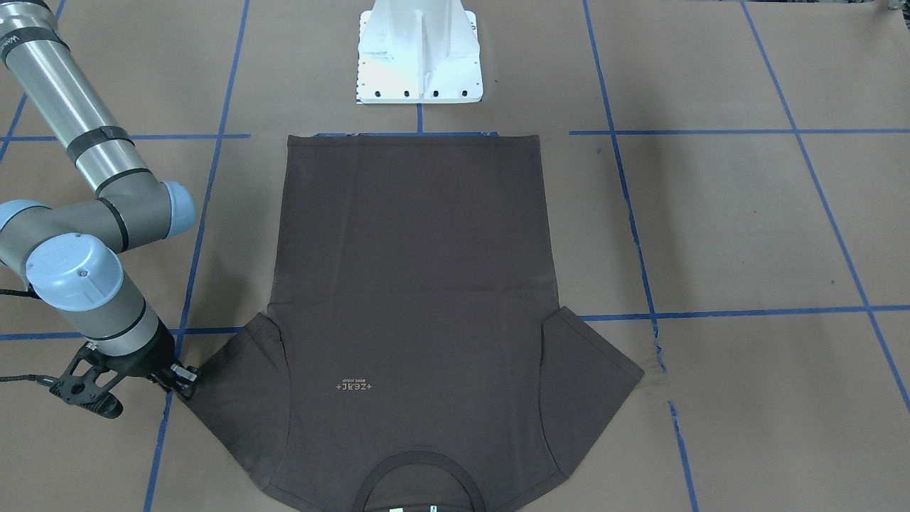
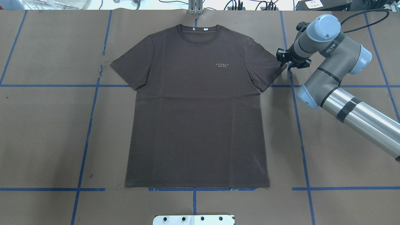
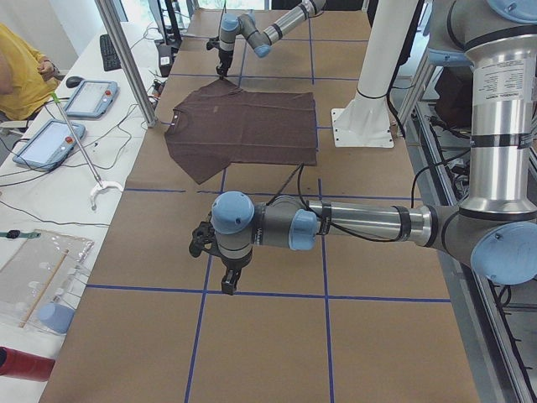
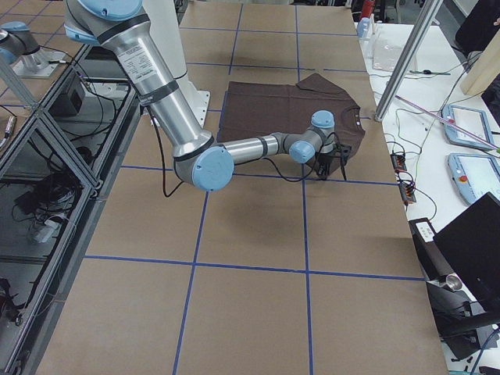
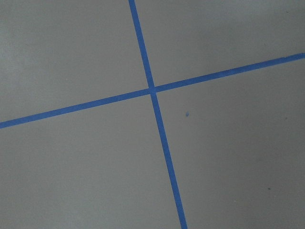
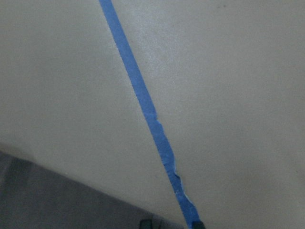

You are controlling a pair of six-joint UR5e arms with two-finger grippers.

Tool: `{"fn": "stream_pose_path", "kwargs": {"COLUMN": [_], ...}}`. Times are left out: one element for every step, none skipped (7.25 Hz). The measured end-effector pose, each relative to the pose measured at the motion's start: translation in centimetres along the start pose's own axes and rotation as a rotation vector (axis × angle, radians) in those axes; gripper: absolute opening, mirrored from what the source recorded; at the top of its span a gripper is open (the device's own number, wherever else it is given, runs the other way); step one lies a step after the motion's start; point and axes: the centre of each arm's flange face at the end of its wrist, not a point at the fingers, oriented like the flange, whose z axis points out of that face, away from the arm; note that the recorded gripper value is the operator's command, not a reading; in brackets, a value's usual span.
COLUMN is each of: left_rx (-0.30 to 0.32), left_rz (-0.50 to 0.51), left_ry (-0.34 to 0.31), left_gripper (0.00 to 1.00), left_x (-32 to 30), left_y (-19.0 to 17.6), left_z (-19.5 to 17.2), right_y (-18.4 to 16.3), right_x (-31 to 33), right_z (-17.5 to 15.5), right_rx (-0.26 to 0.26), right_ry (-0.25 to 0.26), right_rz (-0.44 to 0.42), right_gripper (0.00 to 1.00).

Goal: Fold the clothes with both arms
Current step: 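Move the right gripper over the shirt's sleeve farthest from the left arm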

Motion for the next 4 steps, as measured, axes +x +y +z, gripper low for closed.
{"fn": "stream_pose_path", "kwargs": {"left_rx": [0.0,0.001,0.001,0.001], "left_rz": [0.0,0.0,0.0,0.001], "left_ry": [0.001,0.002,0.003,0.003], "left_gripper": [1.0,1.0,1.0,1.0], "left_x": [0.0,0.0,0.0,0.1], "left_y": [0.0,0.0,0.0,0.0], "left_z": [0.0,0.0,0.0,0.0], "right_y": [0.0,0.0,-0.1,0.0], "right_x": [-0.1,-0.7,-1.7,-3.0], "right_z": [0.0,-0.3,-1.0,-2.0], "right_rx": [0.001,0.002,0.005,0.007], "right_ry": [-0.001,-0.008,-0.024,-0.044], "right_rz": [-0.001,-0.005,-0.01,-0.014], "right_gripper": [0.0,0.0,0.0,0.0]}}
